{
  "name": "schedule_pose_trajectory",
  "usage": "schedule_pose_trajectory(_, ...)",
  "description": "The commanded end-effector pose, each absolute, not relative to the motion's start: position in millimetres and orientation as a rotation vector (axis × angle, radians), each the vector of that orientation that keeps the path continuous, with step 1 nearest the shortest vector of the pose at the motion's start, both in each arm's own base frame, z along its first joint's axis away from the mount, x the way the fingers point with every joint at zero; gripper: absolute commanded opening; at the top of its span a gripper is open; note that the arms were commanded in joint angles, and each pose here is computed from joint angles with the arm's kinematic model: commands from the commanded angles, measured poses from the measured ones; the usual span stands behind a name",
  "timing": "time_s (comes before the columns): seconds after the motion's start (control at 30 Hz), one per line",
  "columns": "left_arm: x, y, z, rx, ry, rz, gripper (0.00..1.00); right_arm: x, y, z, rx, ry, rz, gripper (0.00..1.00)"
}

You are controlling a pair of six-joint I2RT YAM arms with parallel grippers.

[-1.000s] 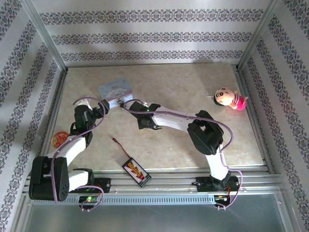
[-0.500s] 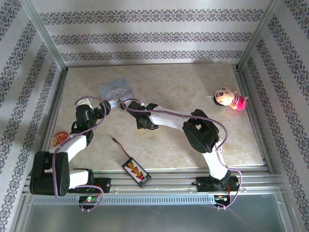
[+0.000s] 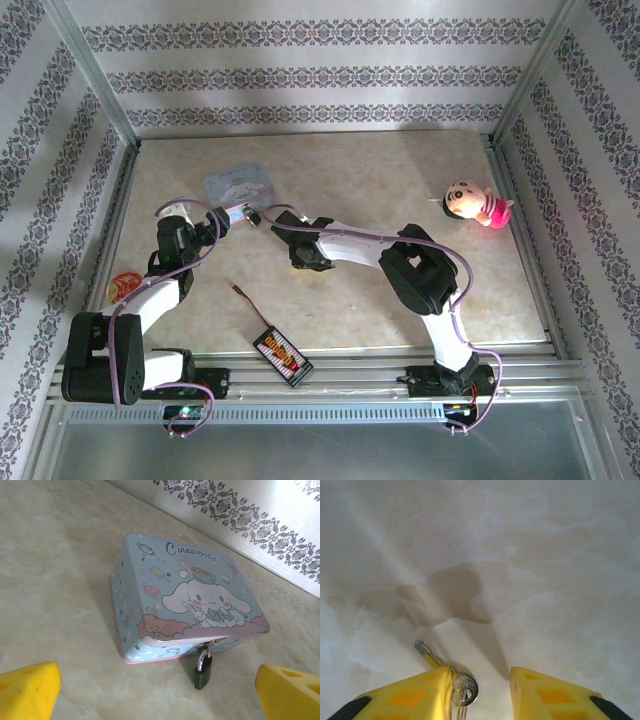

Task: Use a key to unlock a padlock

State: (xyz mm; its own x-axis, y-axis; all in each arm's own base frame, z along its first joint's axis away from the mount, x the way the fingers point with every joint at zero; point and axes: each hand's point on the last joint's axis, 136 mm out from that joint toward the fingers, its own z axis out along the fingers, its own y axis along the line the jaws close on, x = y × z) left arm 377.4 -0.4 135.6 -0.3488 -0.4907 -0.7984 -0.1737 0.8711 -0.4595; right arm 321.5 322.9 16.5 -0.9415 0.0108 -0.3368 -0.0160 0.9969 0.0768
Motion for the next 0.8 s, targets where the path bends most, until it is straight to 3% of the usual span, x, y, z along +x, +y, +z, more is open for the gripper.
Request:
schedule_pose_trajectory(0.0,384,-2,150,-0.488,1.879,-0.385,0.99,315,312,16,0.034,2.821,0.107,0.27)
schedule_pose_trajectory(0.3,381,-2,155,-0.485,1.871,-0.389,0.99,314,306,29,0.023,2.787,0.126,0.01)
schedule_pose_trajectory(0.77,374,-24,171,-0.566,1.876,-0.617,0.99,318,302,100,-0.168,2.587,0.278,0.00)
